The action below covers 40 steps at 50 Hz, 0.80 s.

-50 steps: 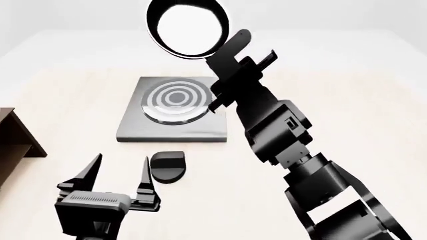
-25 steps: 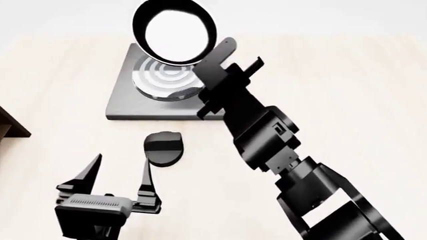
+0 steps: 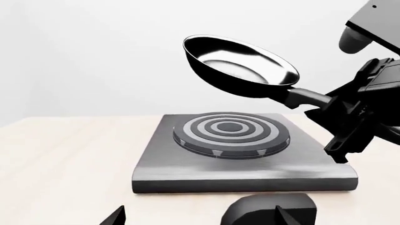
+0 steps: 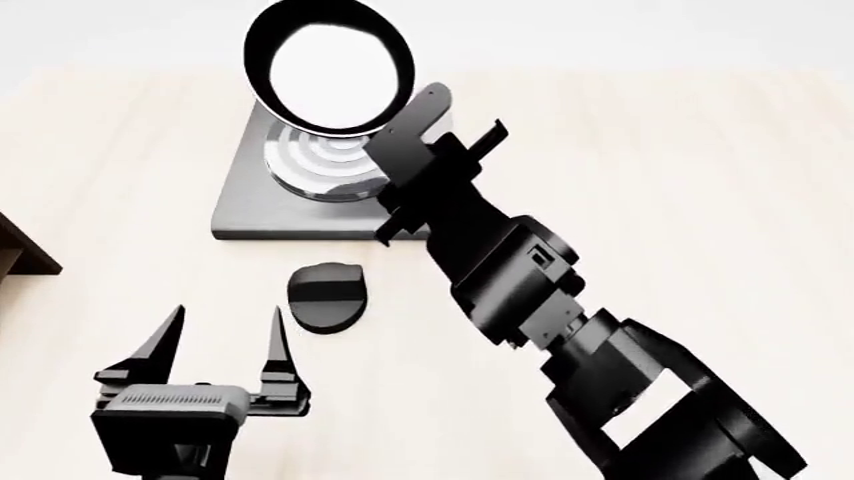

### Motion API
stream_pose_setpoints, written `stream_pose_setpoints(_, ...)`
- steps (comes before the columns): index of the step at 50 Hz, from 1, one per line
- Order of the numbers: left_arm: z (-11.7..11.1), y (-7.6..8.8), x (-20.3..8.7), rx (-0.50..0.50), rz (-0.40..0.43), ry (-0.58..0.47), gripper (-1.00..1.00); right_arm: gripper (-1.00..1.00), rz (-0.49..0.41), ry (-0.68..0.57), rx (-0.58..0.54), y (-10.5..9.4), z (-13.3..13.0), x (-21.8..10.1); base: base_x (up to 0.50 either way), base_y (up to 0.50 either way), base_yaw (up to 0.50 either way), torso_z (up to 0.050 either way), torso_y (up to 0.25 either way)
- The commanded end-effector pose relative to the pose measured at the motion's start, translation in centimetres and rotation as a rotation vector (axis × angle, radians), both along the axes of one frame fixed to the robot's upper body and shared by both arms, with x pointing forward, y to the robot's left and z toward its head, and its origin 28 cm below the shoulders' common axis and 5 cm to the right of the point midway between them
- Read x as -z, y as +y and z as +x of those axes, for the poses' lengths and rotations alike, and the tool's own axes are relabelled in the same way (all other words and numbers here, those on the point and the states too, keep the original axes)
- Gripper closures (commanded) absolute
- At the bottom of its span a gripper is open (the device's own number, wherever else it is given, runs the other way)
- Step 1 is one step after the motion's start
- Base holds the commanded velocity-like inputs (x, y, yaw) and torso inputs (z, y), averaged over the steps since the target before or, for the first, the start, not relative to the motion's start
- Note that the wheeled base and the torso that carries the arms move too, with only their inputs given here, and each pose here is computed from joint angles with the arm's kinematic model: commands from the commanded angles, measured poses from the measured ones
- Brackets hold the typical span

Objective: Turn on the stove and put the frying pan on it.

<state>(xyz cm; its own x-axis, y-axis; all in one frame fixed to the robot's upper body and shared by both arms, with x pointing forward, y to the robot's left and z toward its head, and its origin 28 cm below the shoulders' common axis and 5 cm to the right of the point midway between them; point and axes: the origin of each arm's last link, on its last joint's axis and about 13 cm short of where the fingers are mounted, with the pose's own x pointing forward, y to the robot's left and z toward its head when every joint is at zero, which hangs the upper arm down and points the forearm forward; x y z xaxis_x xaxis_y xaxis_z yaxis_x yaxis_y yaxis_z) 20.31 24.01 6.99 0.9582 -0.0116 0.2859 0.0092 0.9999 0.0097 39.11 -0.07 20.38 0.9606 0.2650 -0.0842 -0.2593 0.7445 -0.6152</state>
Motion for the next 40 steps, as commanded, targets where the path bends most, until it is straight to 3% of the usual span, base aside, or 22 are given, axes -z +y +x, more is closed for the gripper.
stream_pose_setpoints(1, 0.0, 0.0, 0.0, -0.002, -0.004, -0.003, -1.00, 1.00, -0.031, -0.101, 0.020, 0.6, 0.5, -1.1, 0.00, 0.00, 0.00, 0.000, 0.010)
stream_pose_setpoints(25, 0.0, 0.4, 0.0, -0.011, -0.020, -0.004, -1.00, 1.00, -0.136, -0.064, 0.051, 0.1, 1.2, 0.8, 0.00, 0.00, 0.00, 0.000, 0.001)
stream_pose_setpoints(40, 0.0, 0.5, -0.1, -0.015, -0.029, -0.006, -1.00, 1.00, -0.150, -0.048, 0.042, 0.0, 1.1, 1.6, 0.00, 0.00, 0.00, 0.001, 0.002)
